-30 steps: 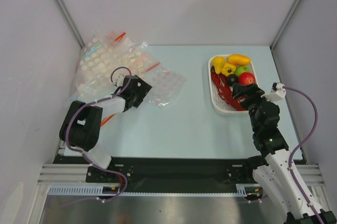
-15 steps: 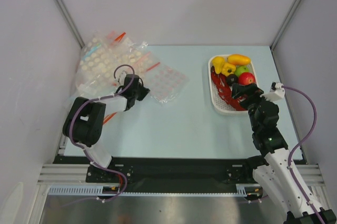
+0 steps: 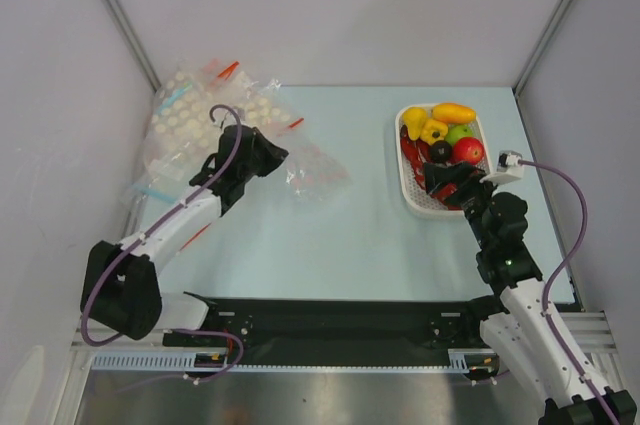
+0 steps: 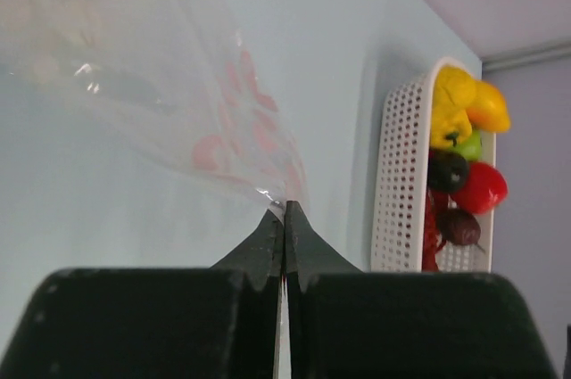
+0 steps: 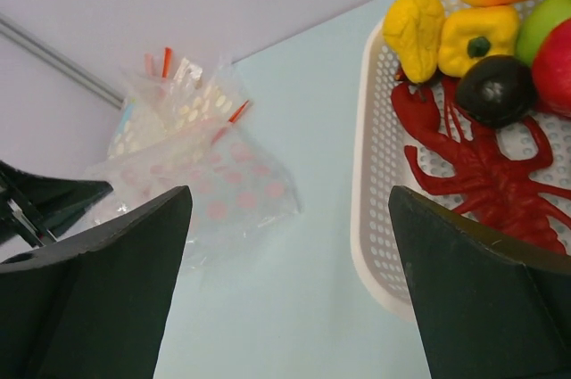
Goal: Place the food in the zip-top bag and seal the zipper
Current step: Pick up the zipper food storage bag at the center of the board.
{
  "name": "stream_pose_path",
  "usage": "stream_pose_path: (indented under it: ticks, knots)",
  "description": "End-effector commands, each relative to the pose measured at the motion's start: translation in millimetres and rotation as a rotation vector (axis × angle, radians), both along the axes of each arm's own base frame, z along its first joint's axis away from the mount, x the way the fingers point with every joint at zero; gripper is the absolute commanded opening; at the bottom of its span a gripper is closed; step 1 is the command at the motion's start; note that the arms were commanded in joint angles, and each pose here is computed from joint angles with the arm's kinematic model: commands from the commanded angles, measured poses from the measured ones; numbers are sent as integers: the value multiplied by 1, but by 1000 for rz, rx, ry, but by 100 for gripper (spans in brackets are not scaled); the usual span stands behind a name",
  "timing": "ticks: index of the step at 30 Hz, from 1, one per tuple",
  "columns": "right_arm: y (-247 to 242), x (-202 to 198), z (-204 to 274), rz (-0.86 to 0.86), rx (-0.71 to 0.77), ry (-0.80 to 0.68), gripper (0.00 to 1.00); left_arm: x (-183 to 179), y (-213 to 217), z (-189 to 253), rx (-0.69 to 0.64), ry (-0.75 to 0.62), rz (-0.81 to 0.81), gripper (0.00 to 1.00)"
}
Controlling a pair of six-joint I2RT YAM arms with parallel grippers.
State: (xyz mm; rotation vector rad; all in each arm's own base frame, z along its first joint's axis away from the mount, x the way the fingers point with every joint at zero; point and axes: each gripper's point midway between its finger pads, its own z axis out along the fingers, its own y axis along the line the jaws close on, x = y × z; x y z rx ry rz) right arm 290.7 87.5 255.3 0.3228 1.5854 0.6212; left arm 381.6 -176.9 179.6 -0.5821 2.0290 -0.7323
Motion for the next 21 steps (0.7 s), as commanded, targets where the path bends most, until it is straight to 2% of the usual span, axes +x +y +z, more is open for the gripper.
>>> stream_pose_path:
  ticks: [1,5,10,12,16,21]
  knots:
    - [16,-3,18,103,-26,-89,98,-18,-21,63,87,-70,-188,0]
    - [24,-4,17,153,-36,-93,98,-42,-38,101,138,-121,-354,0]
    - [31,-3,15,191,-40,-92,97,-60,-35,119,294,-149,-485,0]
    - [35,-4,15,216,-45,-95,96,-67,-34,113,345,-155,-548,1]
    - [43,-5,15,264,-50,-103,96,-84,-43,88,336,-170,-673,0]
    - [65,-10,11,397,-66,-121,94,-86,-40,87,355,-190,-677,0]
